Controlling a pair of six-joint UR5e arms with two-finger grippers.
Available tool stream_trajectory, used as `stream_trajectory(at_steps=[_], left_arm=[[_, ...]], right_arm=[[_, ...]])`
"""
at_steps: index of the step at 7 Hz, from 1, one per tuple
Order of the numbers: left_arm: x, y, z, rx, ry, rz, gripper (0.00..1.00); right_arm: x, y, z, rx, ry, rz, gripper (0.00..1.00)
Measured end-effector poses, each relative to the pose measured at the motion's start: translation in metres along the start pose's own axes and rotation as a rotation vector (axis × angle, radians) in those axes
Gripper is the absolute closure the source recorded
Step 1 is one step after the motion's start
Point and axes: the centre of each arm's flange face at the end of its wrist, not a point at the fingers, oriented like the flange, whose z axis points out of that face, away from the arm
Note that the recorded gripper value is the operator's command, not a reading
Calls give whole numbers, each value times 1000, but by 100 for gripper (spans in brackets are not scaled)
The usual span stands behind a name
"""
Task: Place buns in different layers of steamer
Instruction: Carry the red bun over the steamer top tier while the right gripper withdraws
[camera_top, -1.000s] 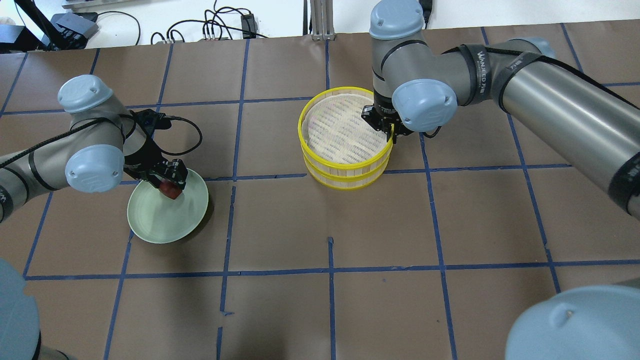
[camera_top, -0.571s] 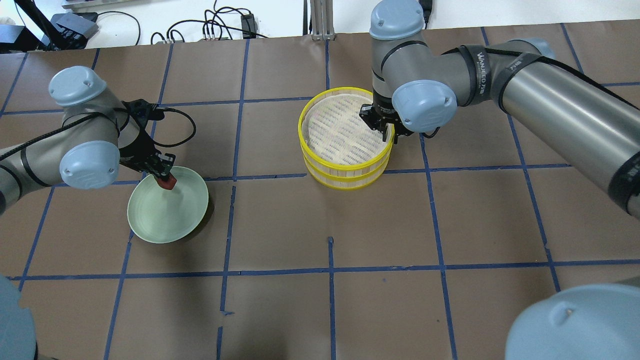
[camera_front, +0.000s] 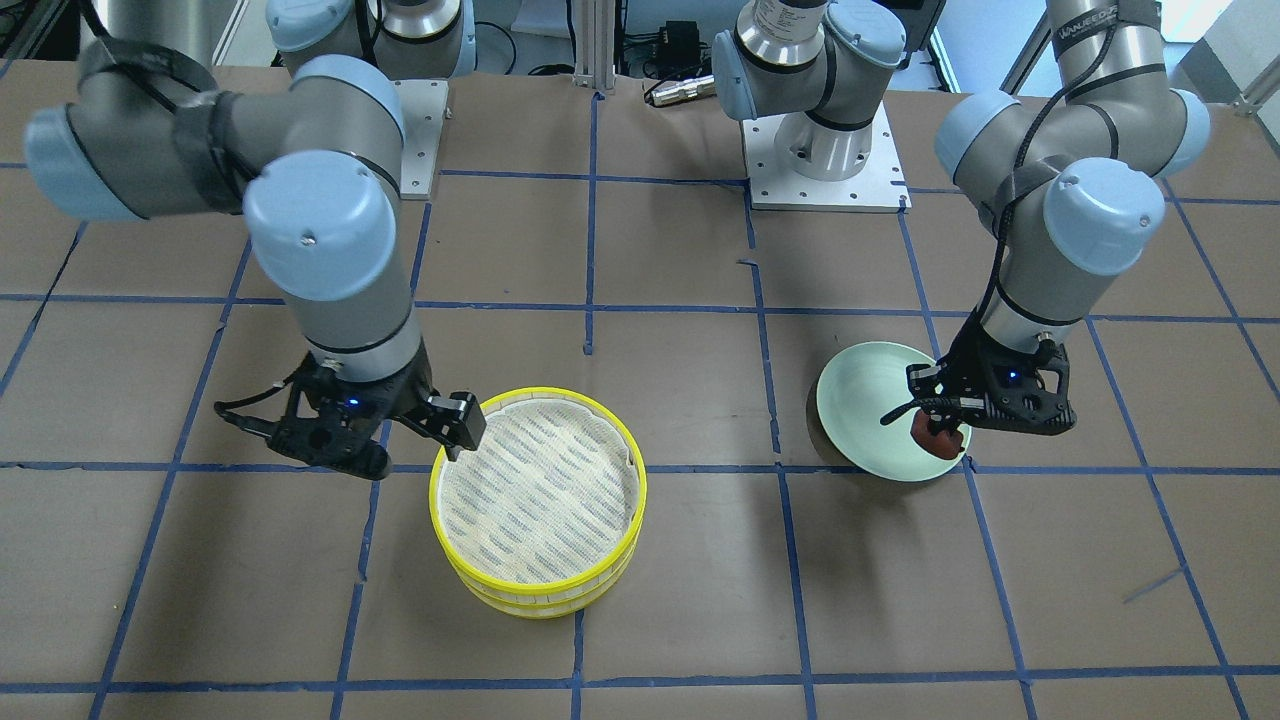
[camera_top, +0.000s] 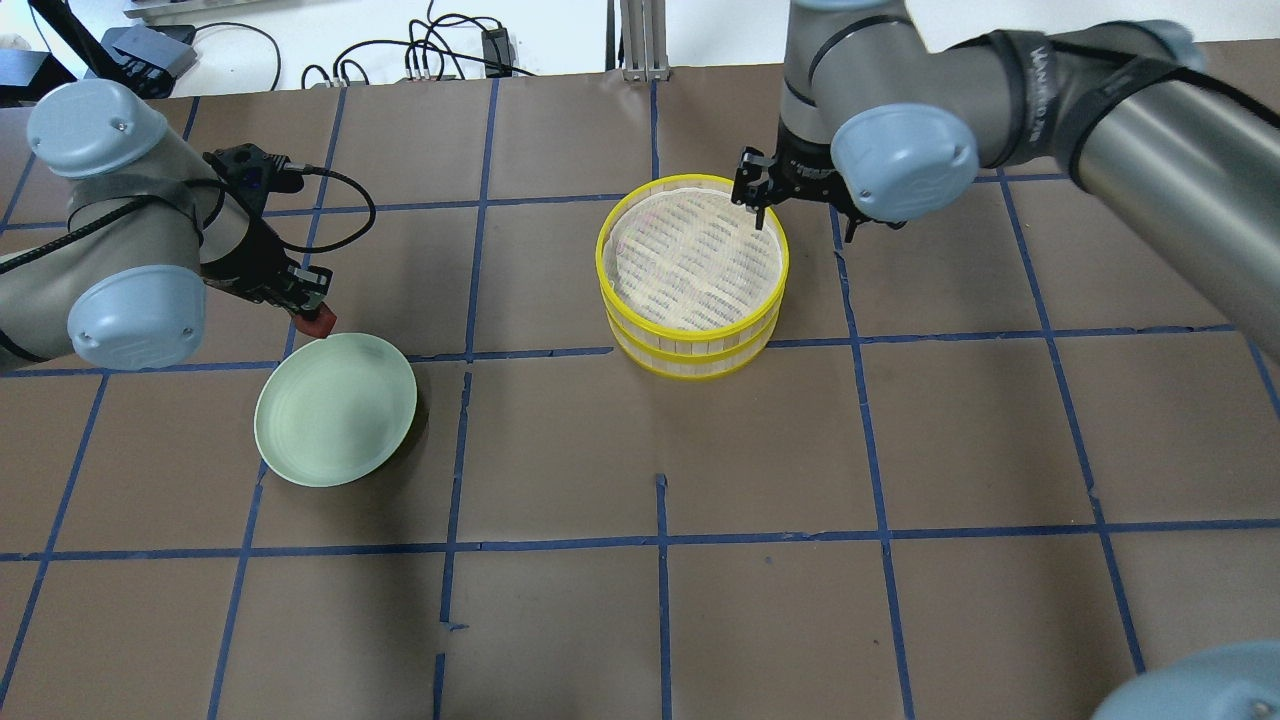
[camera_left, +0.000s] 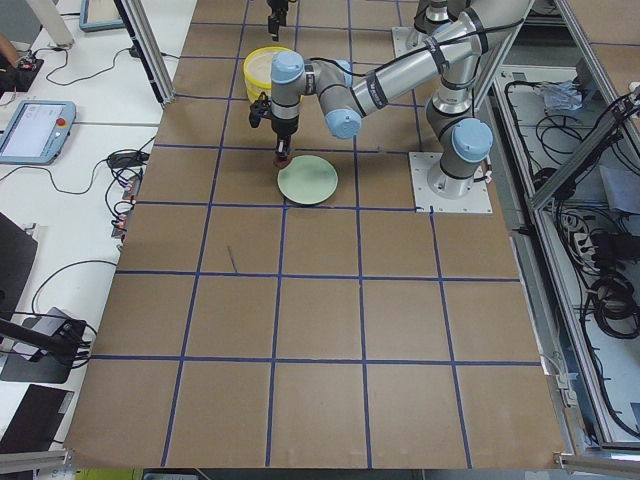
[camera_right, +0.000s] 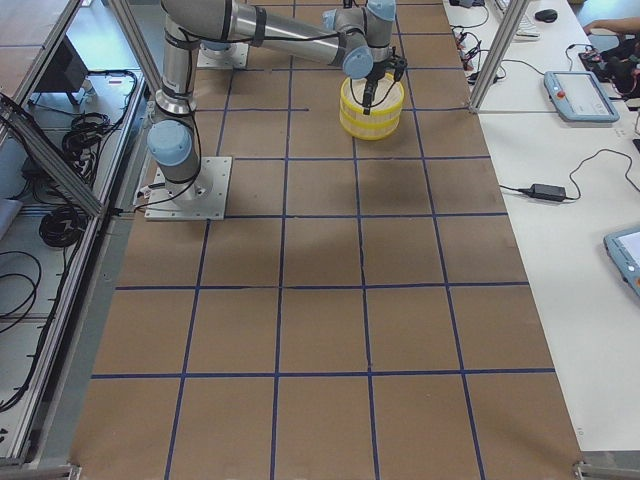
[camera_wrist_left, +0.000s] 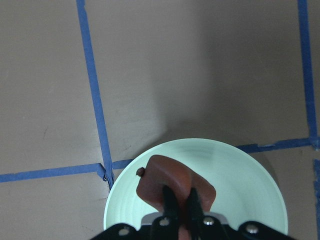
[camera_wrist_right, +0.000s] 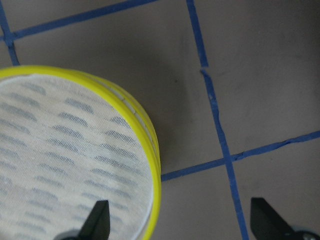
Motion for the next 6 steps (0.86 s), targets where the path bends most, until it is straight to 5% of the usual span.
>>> stream_trajectory(at_steps=[3,6], left_arm=[[43,-30,-30,89,85,-127,94],[152,-64,-63,142,157,-284,95]], right_arm=[[68,15,-119,-28,-56,-79,0],[78,50,-149,-58,-52,-192,0]])
